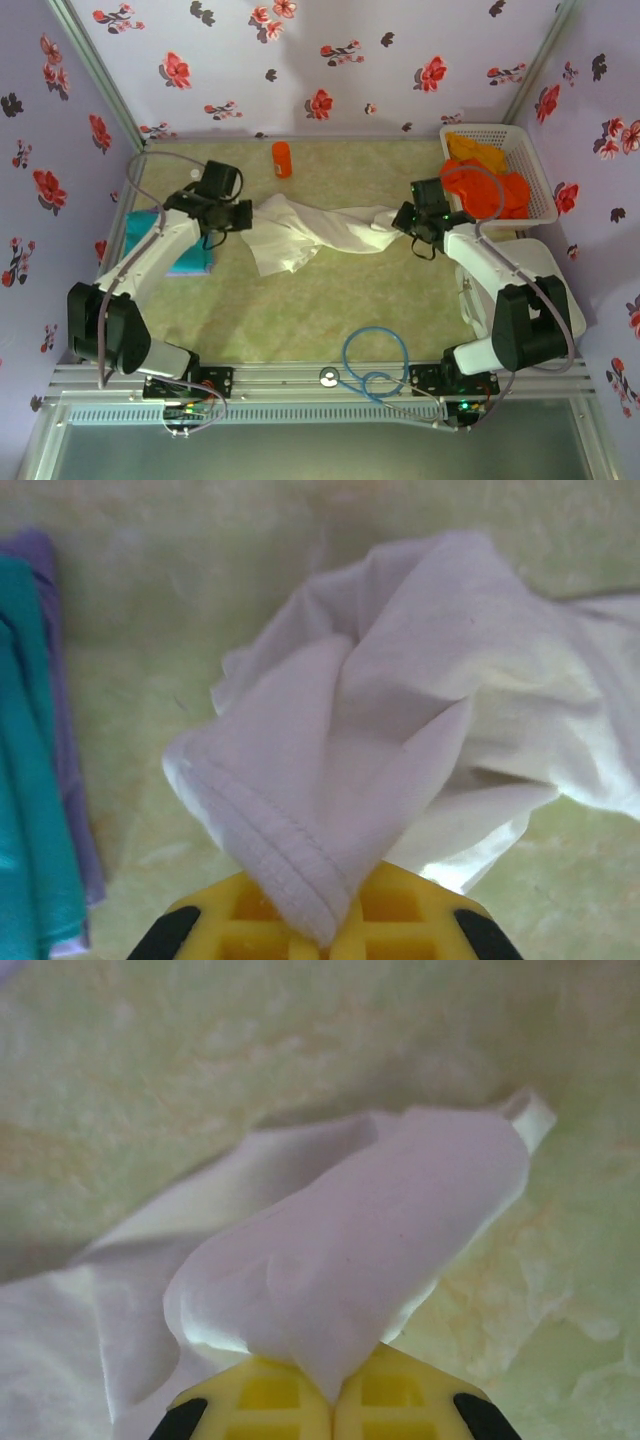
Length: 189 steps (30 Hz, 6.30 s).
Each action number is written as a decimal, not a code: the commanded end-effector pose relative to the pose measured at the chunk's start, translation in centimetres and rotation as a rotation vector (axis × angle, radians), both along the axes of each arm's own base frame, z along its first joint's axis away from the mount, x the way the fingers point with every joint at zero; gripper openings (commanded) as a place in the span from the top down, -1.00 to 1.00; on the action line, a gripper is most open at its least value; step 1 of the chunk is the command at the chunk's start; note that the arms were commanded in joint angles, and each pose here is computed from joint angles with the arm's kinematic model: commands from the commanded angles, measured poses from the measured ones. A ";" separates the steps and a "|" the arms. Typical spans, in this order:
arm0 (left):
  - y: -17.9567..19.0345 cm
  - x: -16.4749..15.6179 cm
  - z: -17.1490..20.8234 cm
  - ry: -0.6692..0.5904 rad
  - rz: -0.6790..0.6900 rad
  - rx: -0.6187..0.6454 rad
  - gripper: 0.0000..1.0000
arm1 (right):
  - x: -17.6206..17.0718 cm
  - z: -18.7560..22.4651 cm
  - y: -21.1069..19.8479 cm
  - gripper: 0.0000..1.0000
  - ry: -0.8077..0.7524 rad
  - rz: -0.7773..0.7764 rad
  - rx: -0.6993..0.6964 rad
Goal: Fold and stack the t-shirts
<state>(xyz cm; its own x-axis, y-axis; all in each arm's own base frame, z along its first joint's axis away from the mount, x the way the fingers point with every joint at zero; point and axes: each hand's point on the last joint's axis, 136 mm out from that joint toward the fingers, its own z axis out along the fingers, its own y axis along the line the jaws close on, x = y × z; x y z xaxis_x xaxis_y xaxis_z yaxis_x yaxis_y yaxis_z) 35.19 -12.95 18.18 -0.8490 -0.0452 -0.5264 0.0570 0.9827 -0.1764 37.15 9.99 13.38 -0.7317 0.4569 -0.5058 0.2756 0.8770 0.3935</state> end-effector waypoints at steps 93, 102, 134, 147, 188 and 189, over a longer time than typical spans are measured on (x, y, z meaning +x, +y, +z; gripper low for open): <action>-3.7 -9.9 3.5 0.051 -0.097 -0.275 1.00 | -0.1 -5.0 3.2 1.00 0.159 0.096 0.195; -1.8 -14.0 4.5 0.089 -0.066 -0.299 1.00 | -7.1 -2.1 1.5 1.00 0.287 0.158 0.121; -1.3 -15.3 -4.4 0.321 0.096 -0.381 -0.31 | -9.0 -4.4 -1.2 -0.76 0.383 0.117 -0.046; 0.2 -2.6 -6.9 0.268 0.069 -0.158 -0.42 | -3.1 -0.6 -1.3 -0.99 0.240 0.120 -0.123; -3.8 5.3 0.1 0.052 -0.088 -0.019 1.00 | -0.7 1.2 0.8 1.00 0.003 0.189 -0.101; -3.6 4.2 0.8 0.032 -0.092 -0.010 1.00 | -1.5 1.5 0.4 1.00 -0.021 0.183 -0.124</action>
